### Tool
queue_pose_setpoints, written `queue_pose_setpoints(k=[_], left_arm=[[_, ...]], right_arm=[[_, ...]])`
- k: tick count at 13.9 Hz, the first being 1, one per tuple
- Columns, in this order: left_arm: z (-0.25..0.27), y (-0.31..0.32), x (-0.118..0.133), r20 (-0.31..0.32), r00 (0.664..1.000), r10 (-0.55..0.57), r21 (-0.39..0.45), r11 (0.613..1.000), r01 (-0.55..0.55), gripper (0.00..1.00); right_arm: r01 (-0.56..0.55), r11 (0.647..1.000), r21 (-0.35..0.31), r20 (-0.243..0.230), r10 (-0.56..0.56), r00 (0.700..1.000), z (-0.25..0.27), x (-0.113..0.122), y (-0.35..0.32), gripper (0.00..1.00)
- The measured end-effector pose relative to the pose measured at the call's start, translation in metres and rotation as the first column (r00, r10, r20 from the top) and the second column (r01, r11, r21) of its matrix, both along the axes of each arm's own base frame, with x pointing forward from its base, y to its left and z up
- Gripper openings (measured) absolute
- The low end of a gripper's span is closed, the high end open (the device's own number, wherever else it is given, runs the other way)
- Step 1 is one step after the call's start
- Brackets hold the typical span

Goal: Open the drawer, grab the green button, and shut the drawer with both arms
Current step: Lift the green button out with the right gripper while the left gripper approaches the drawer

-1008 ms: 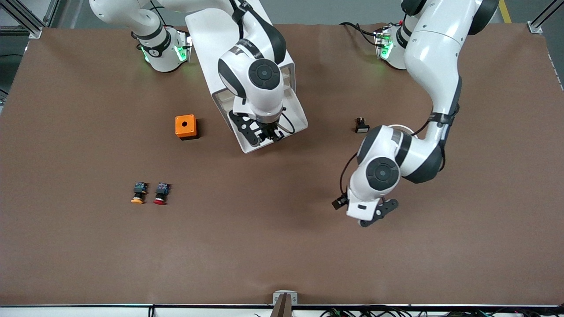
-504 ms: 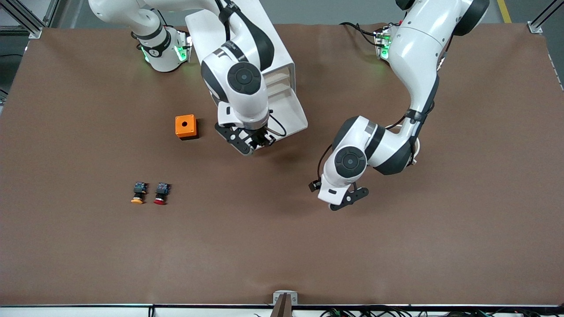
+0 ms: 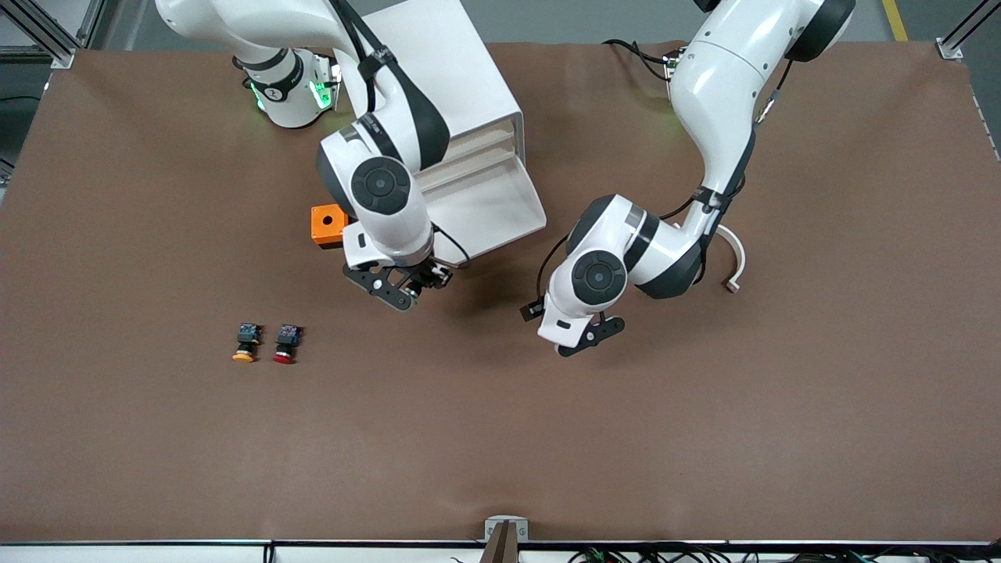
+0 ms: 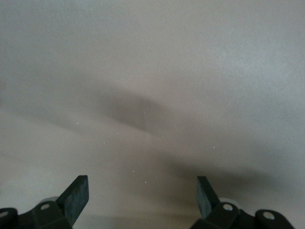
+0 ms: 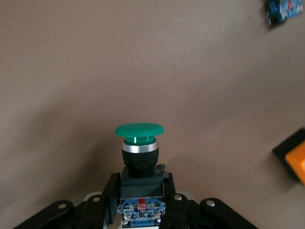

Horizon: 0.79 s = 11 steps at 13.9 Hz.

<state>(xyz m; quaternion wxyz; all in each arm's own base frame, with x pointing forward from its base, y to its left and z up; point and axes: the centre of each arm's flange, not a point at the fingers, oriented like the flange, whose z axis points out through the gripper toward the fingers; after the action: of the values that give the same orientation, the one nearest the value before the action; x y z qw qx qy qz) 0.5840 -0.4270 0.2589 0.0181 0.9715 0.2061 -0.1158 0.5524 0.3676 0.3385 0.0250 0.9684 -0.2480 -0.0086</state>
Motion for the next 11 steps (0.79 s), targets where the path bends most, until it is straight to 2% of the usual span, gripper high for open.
queue_pose_setpoints(k=[2,5,7,11], left_arm=[[-0.004,-0.003,-0.003,-0.003,1.000,-0.006,0.002,1.000,0.006,1.00],[-0.008,-0.019,-0.006,0.040,0.999,-0.017,-0.027,0.999,0.018,1.00],[-0.010,-0.033,-0.016,0.050,0.998,-0.031,-0.032,0.999,0.033,1.00],[-0.009,-0.062,-0.039,0.044,0.998,0.039,-0.017,0.999,-0.038,1.00]], right_arm=[[-0.046,0.999,0.005,0.018,0.046,0.999,-0.016,0.005,-0.017,0.41],[-0.102,0.995,0.012,0.044,0.101,0.994,-0.043,0.010,-0.042,0.41],[-0.140,0.990,0.008,0.035,0.139,0.990,-0.055,0.013,-0.062,0.41],[-0.209,0.978,-0.005,0.031,0.209,0.978,-0.063,0.029,-0.106,0.41]])
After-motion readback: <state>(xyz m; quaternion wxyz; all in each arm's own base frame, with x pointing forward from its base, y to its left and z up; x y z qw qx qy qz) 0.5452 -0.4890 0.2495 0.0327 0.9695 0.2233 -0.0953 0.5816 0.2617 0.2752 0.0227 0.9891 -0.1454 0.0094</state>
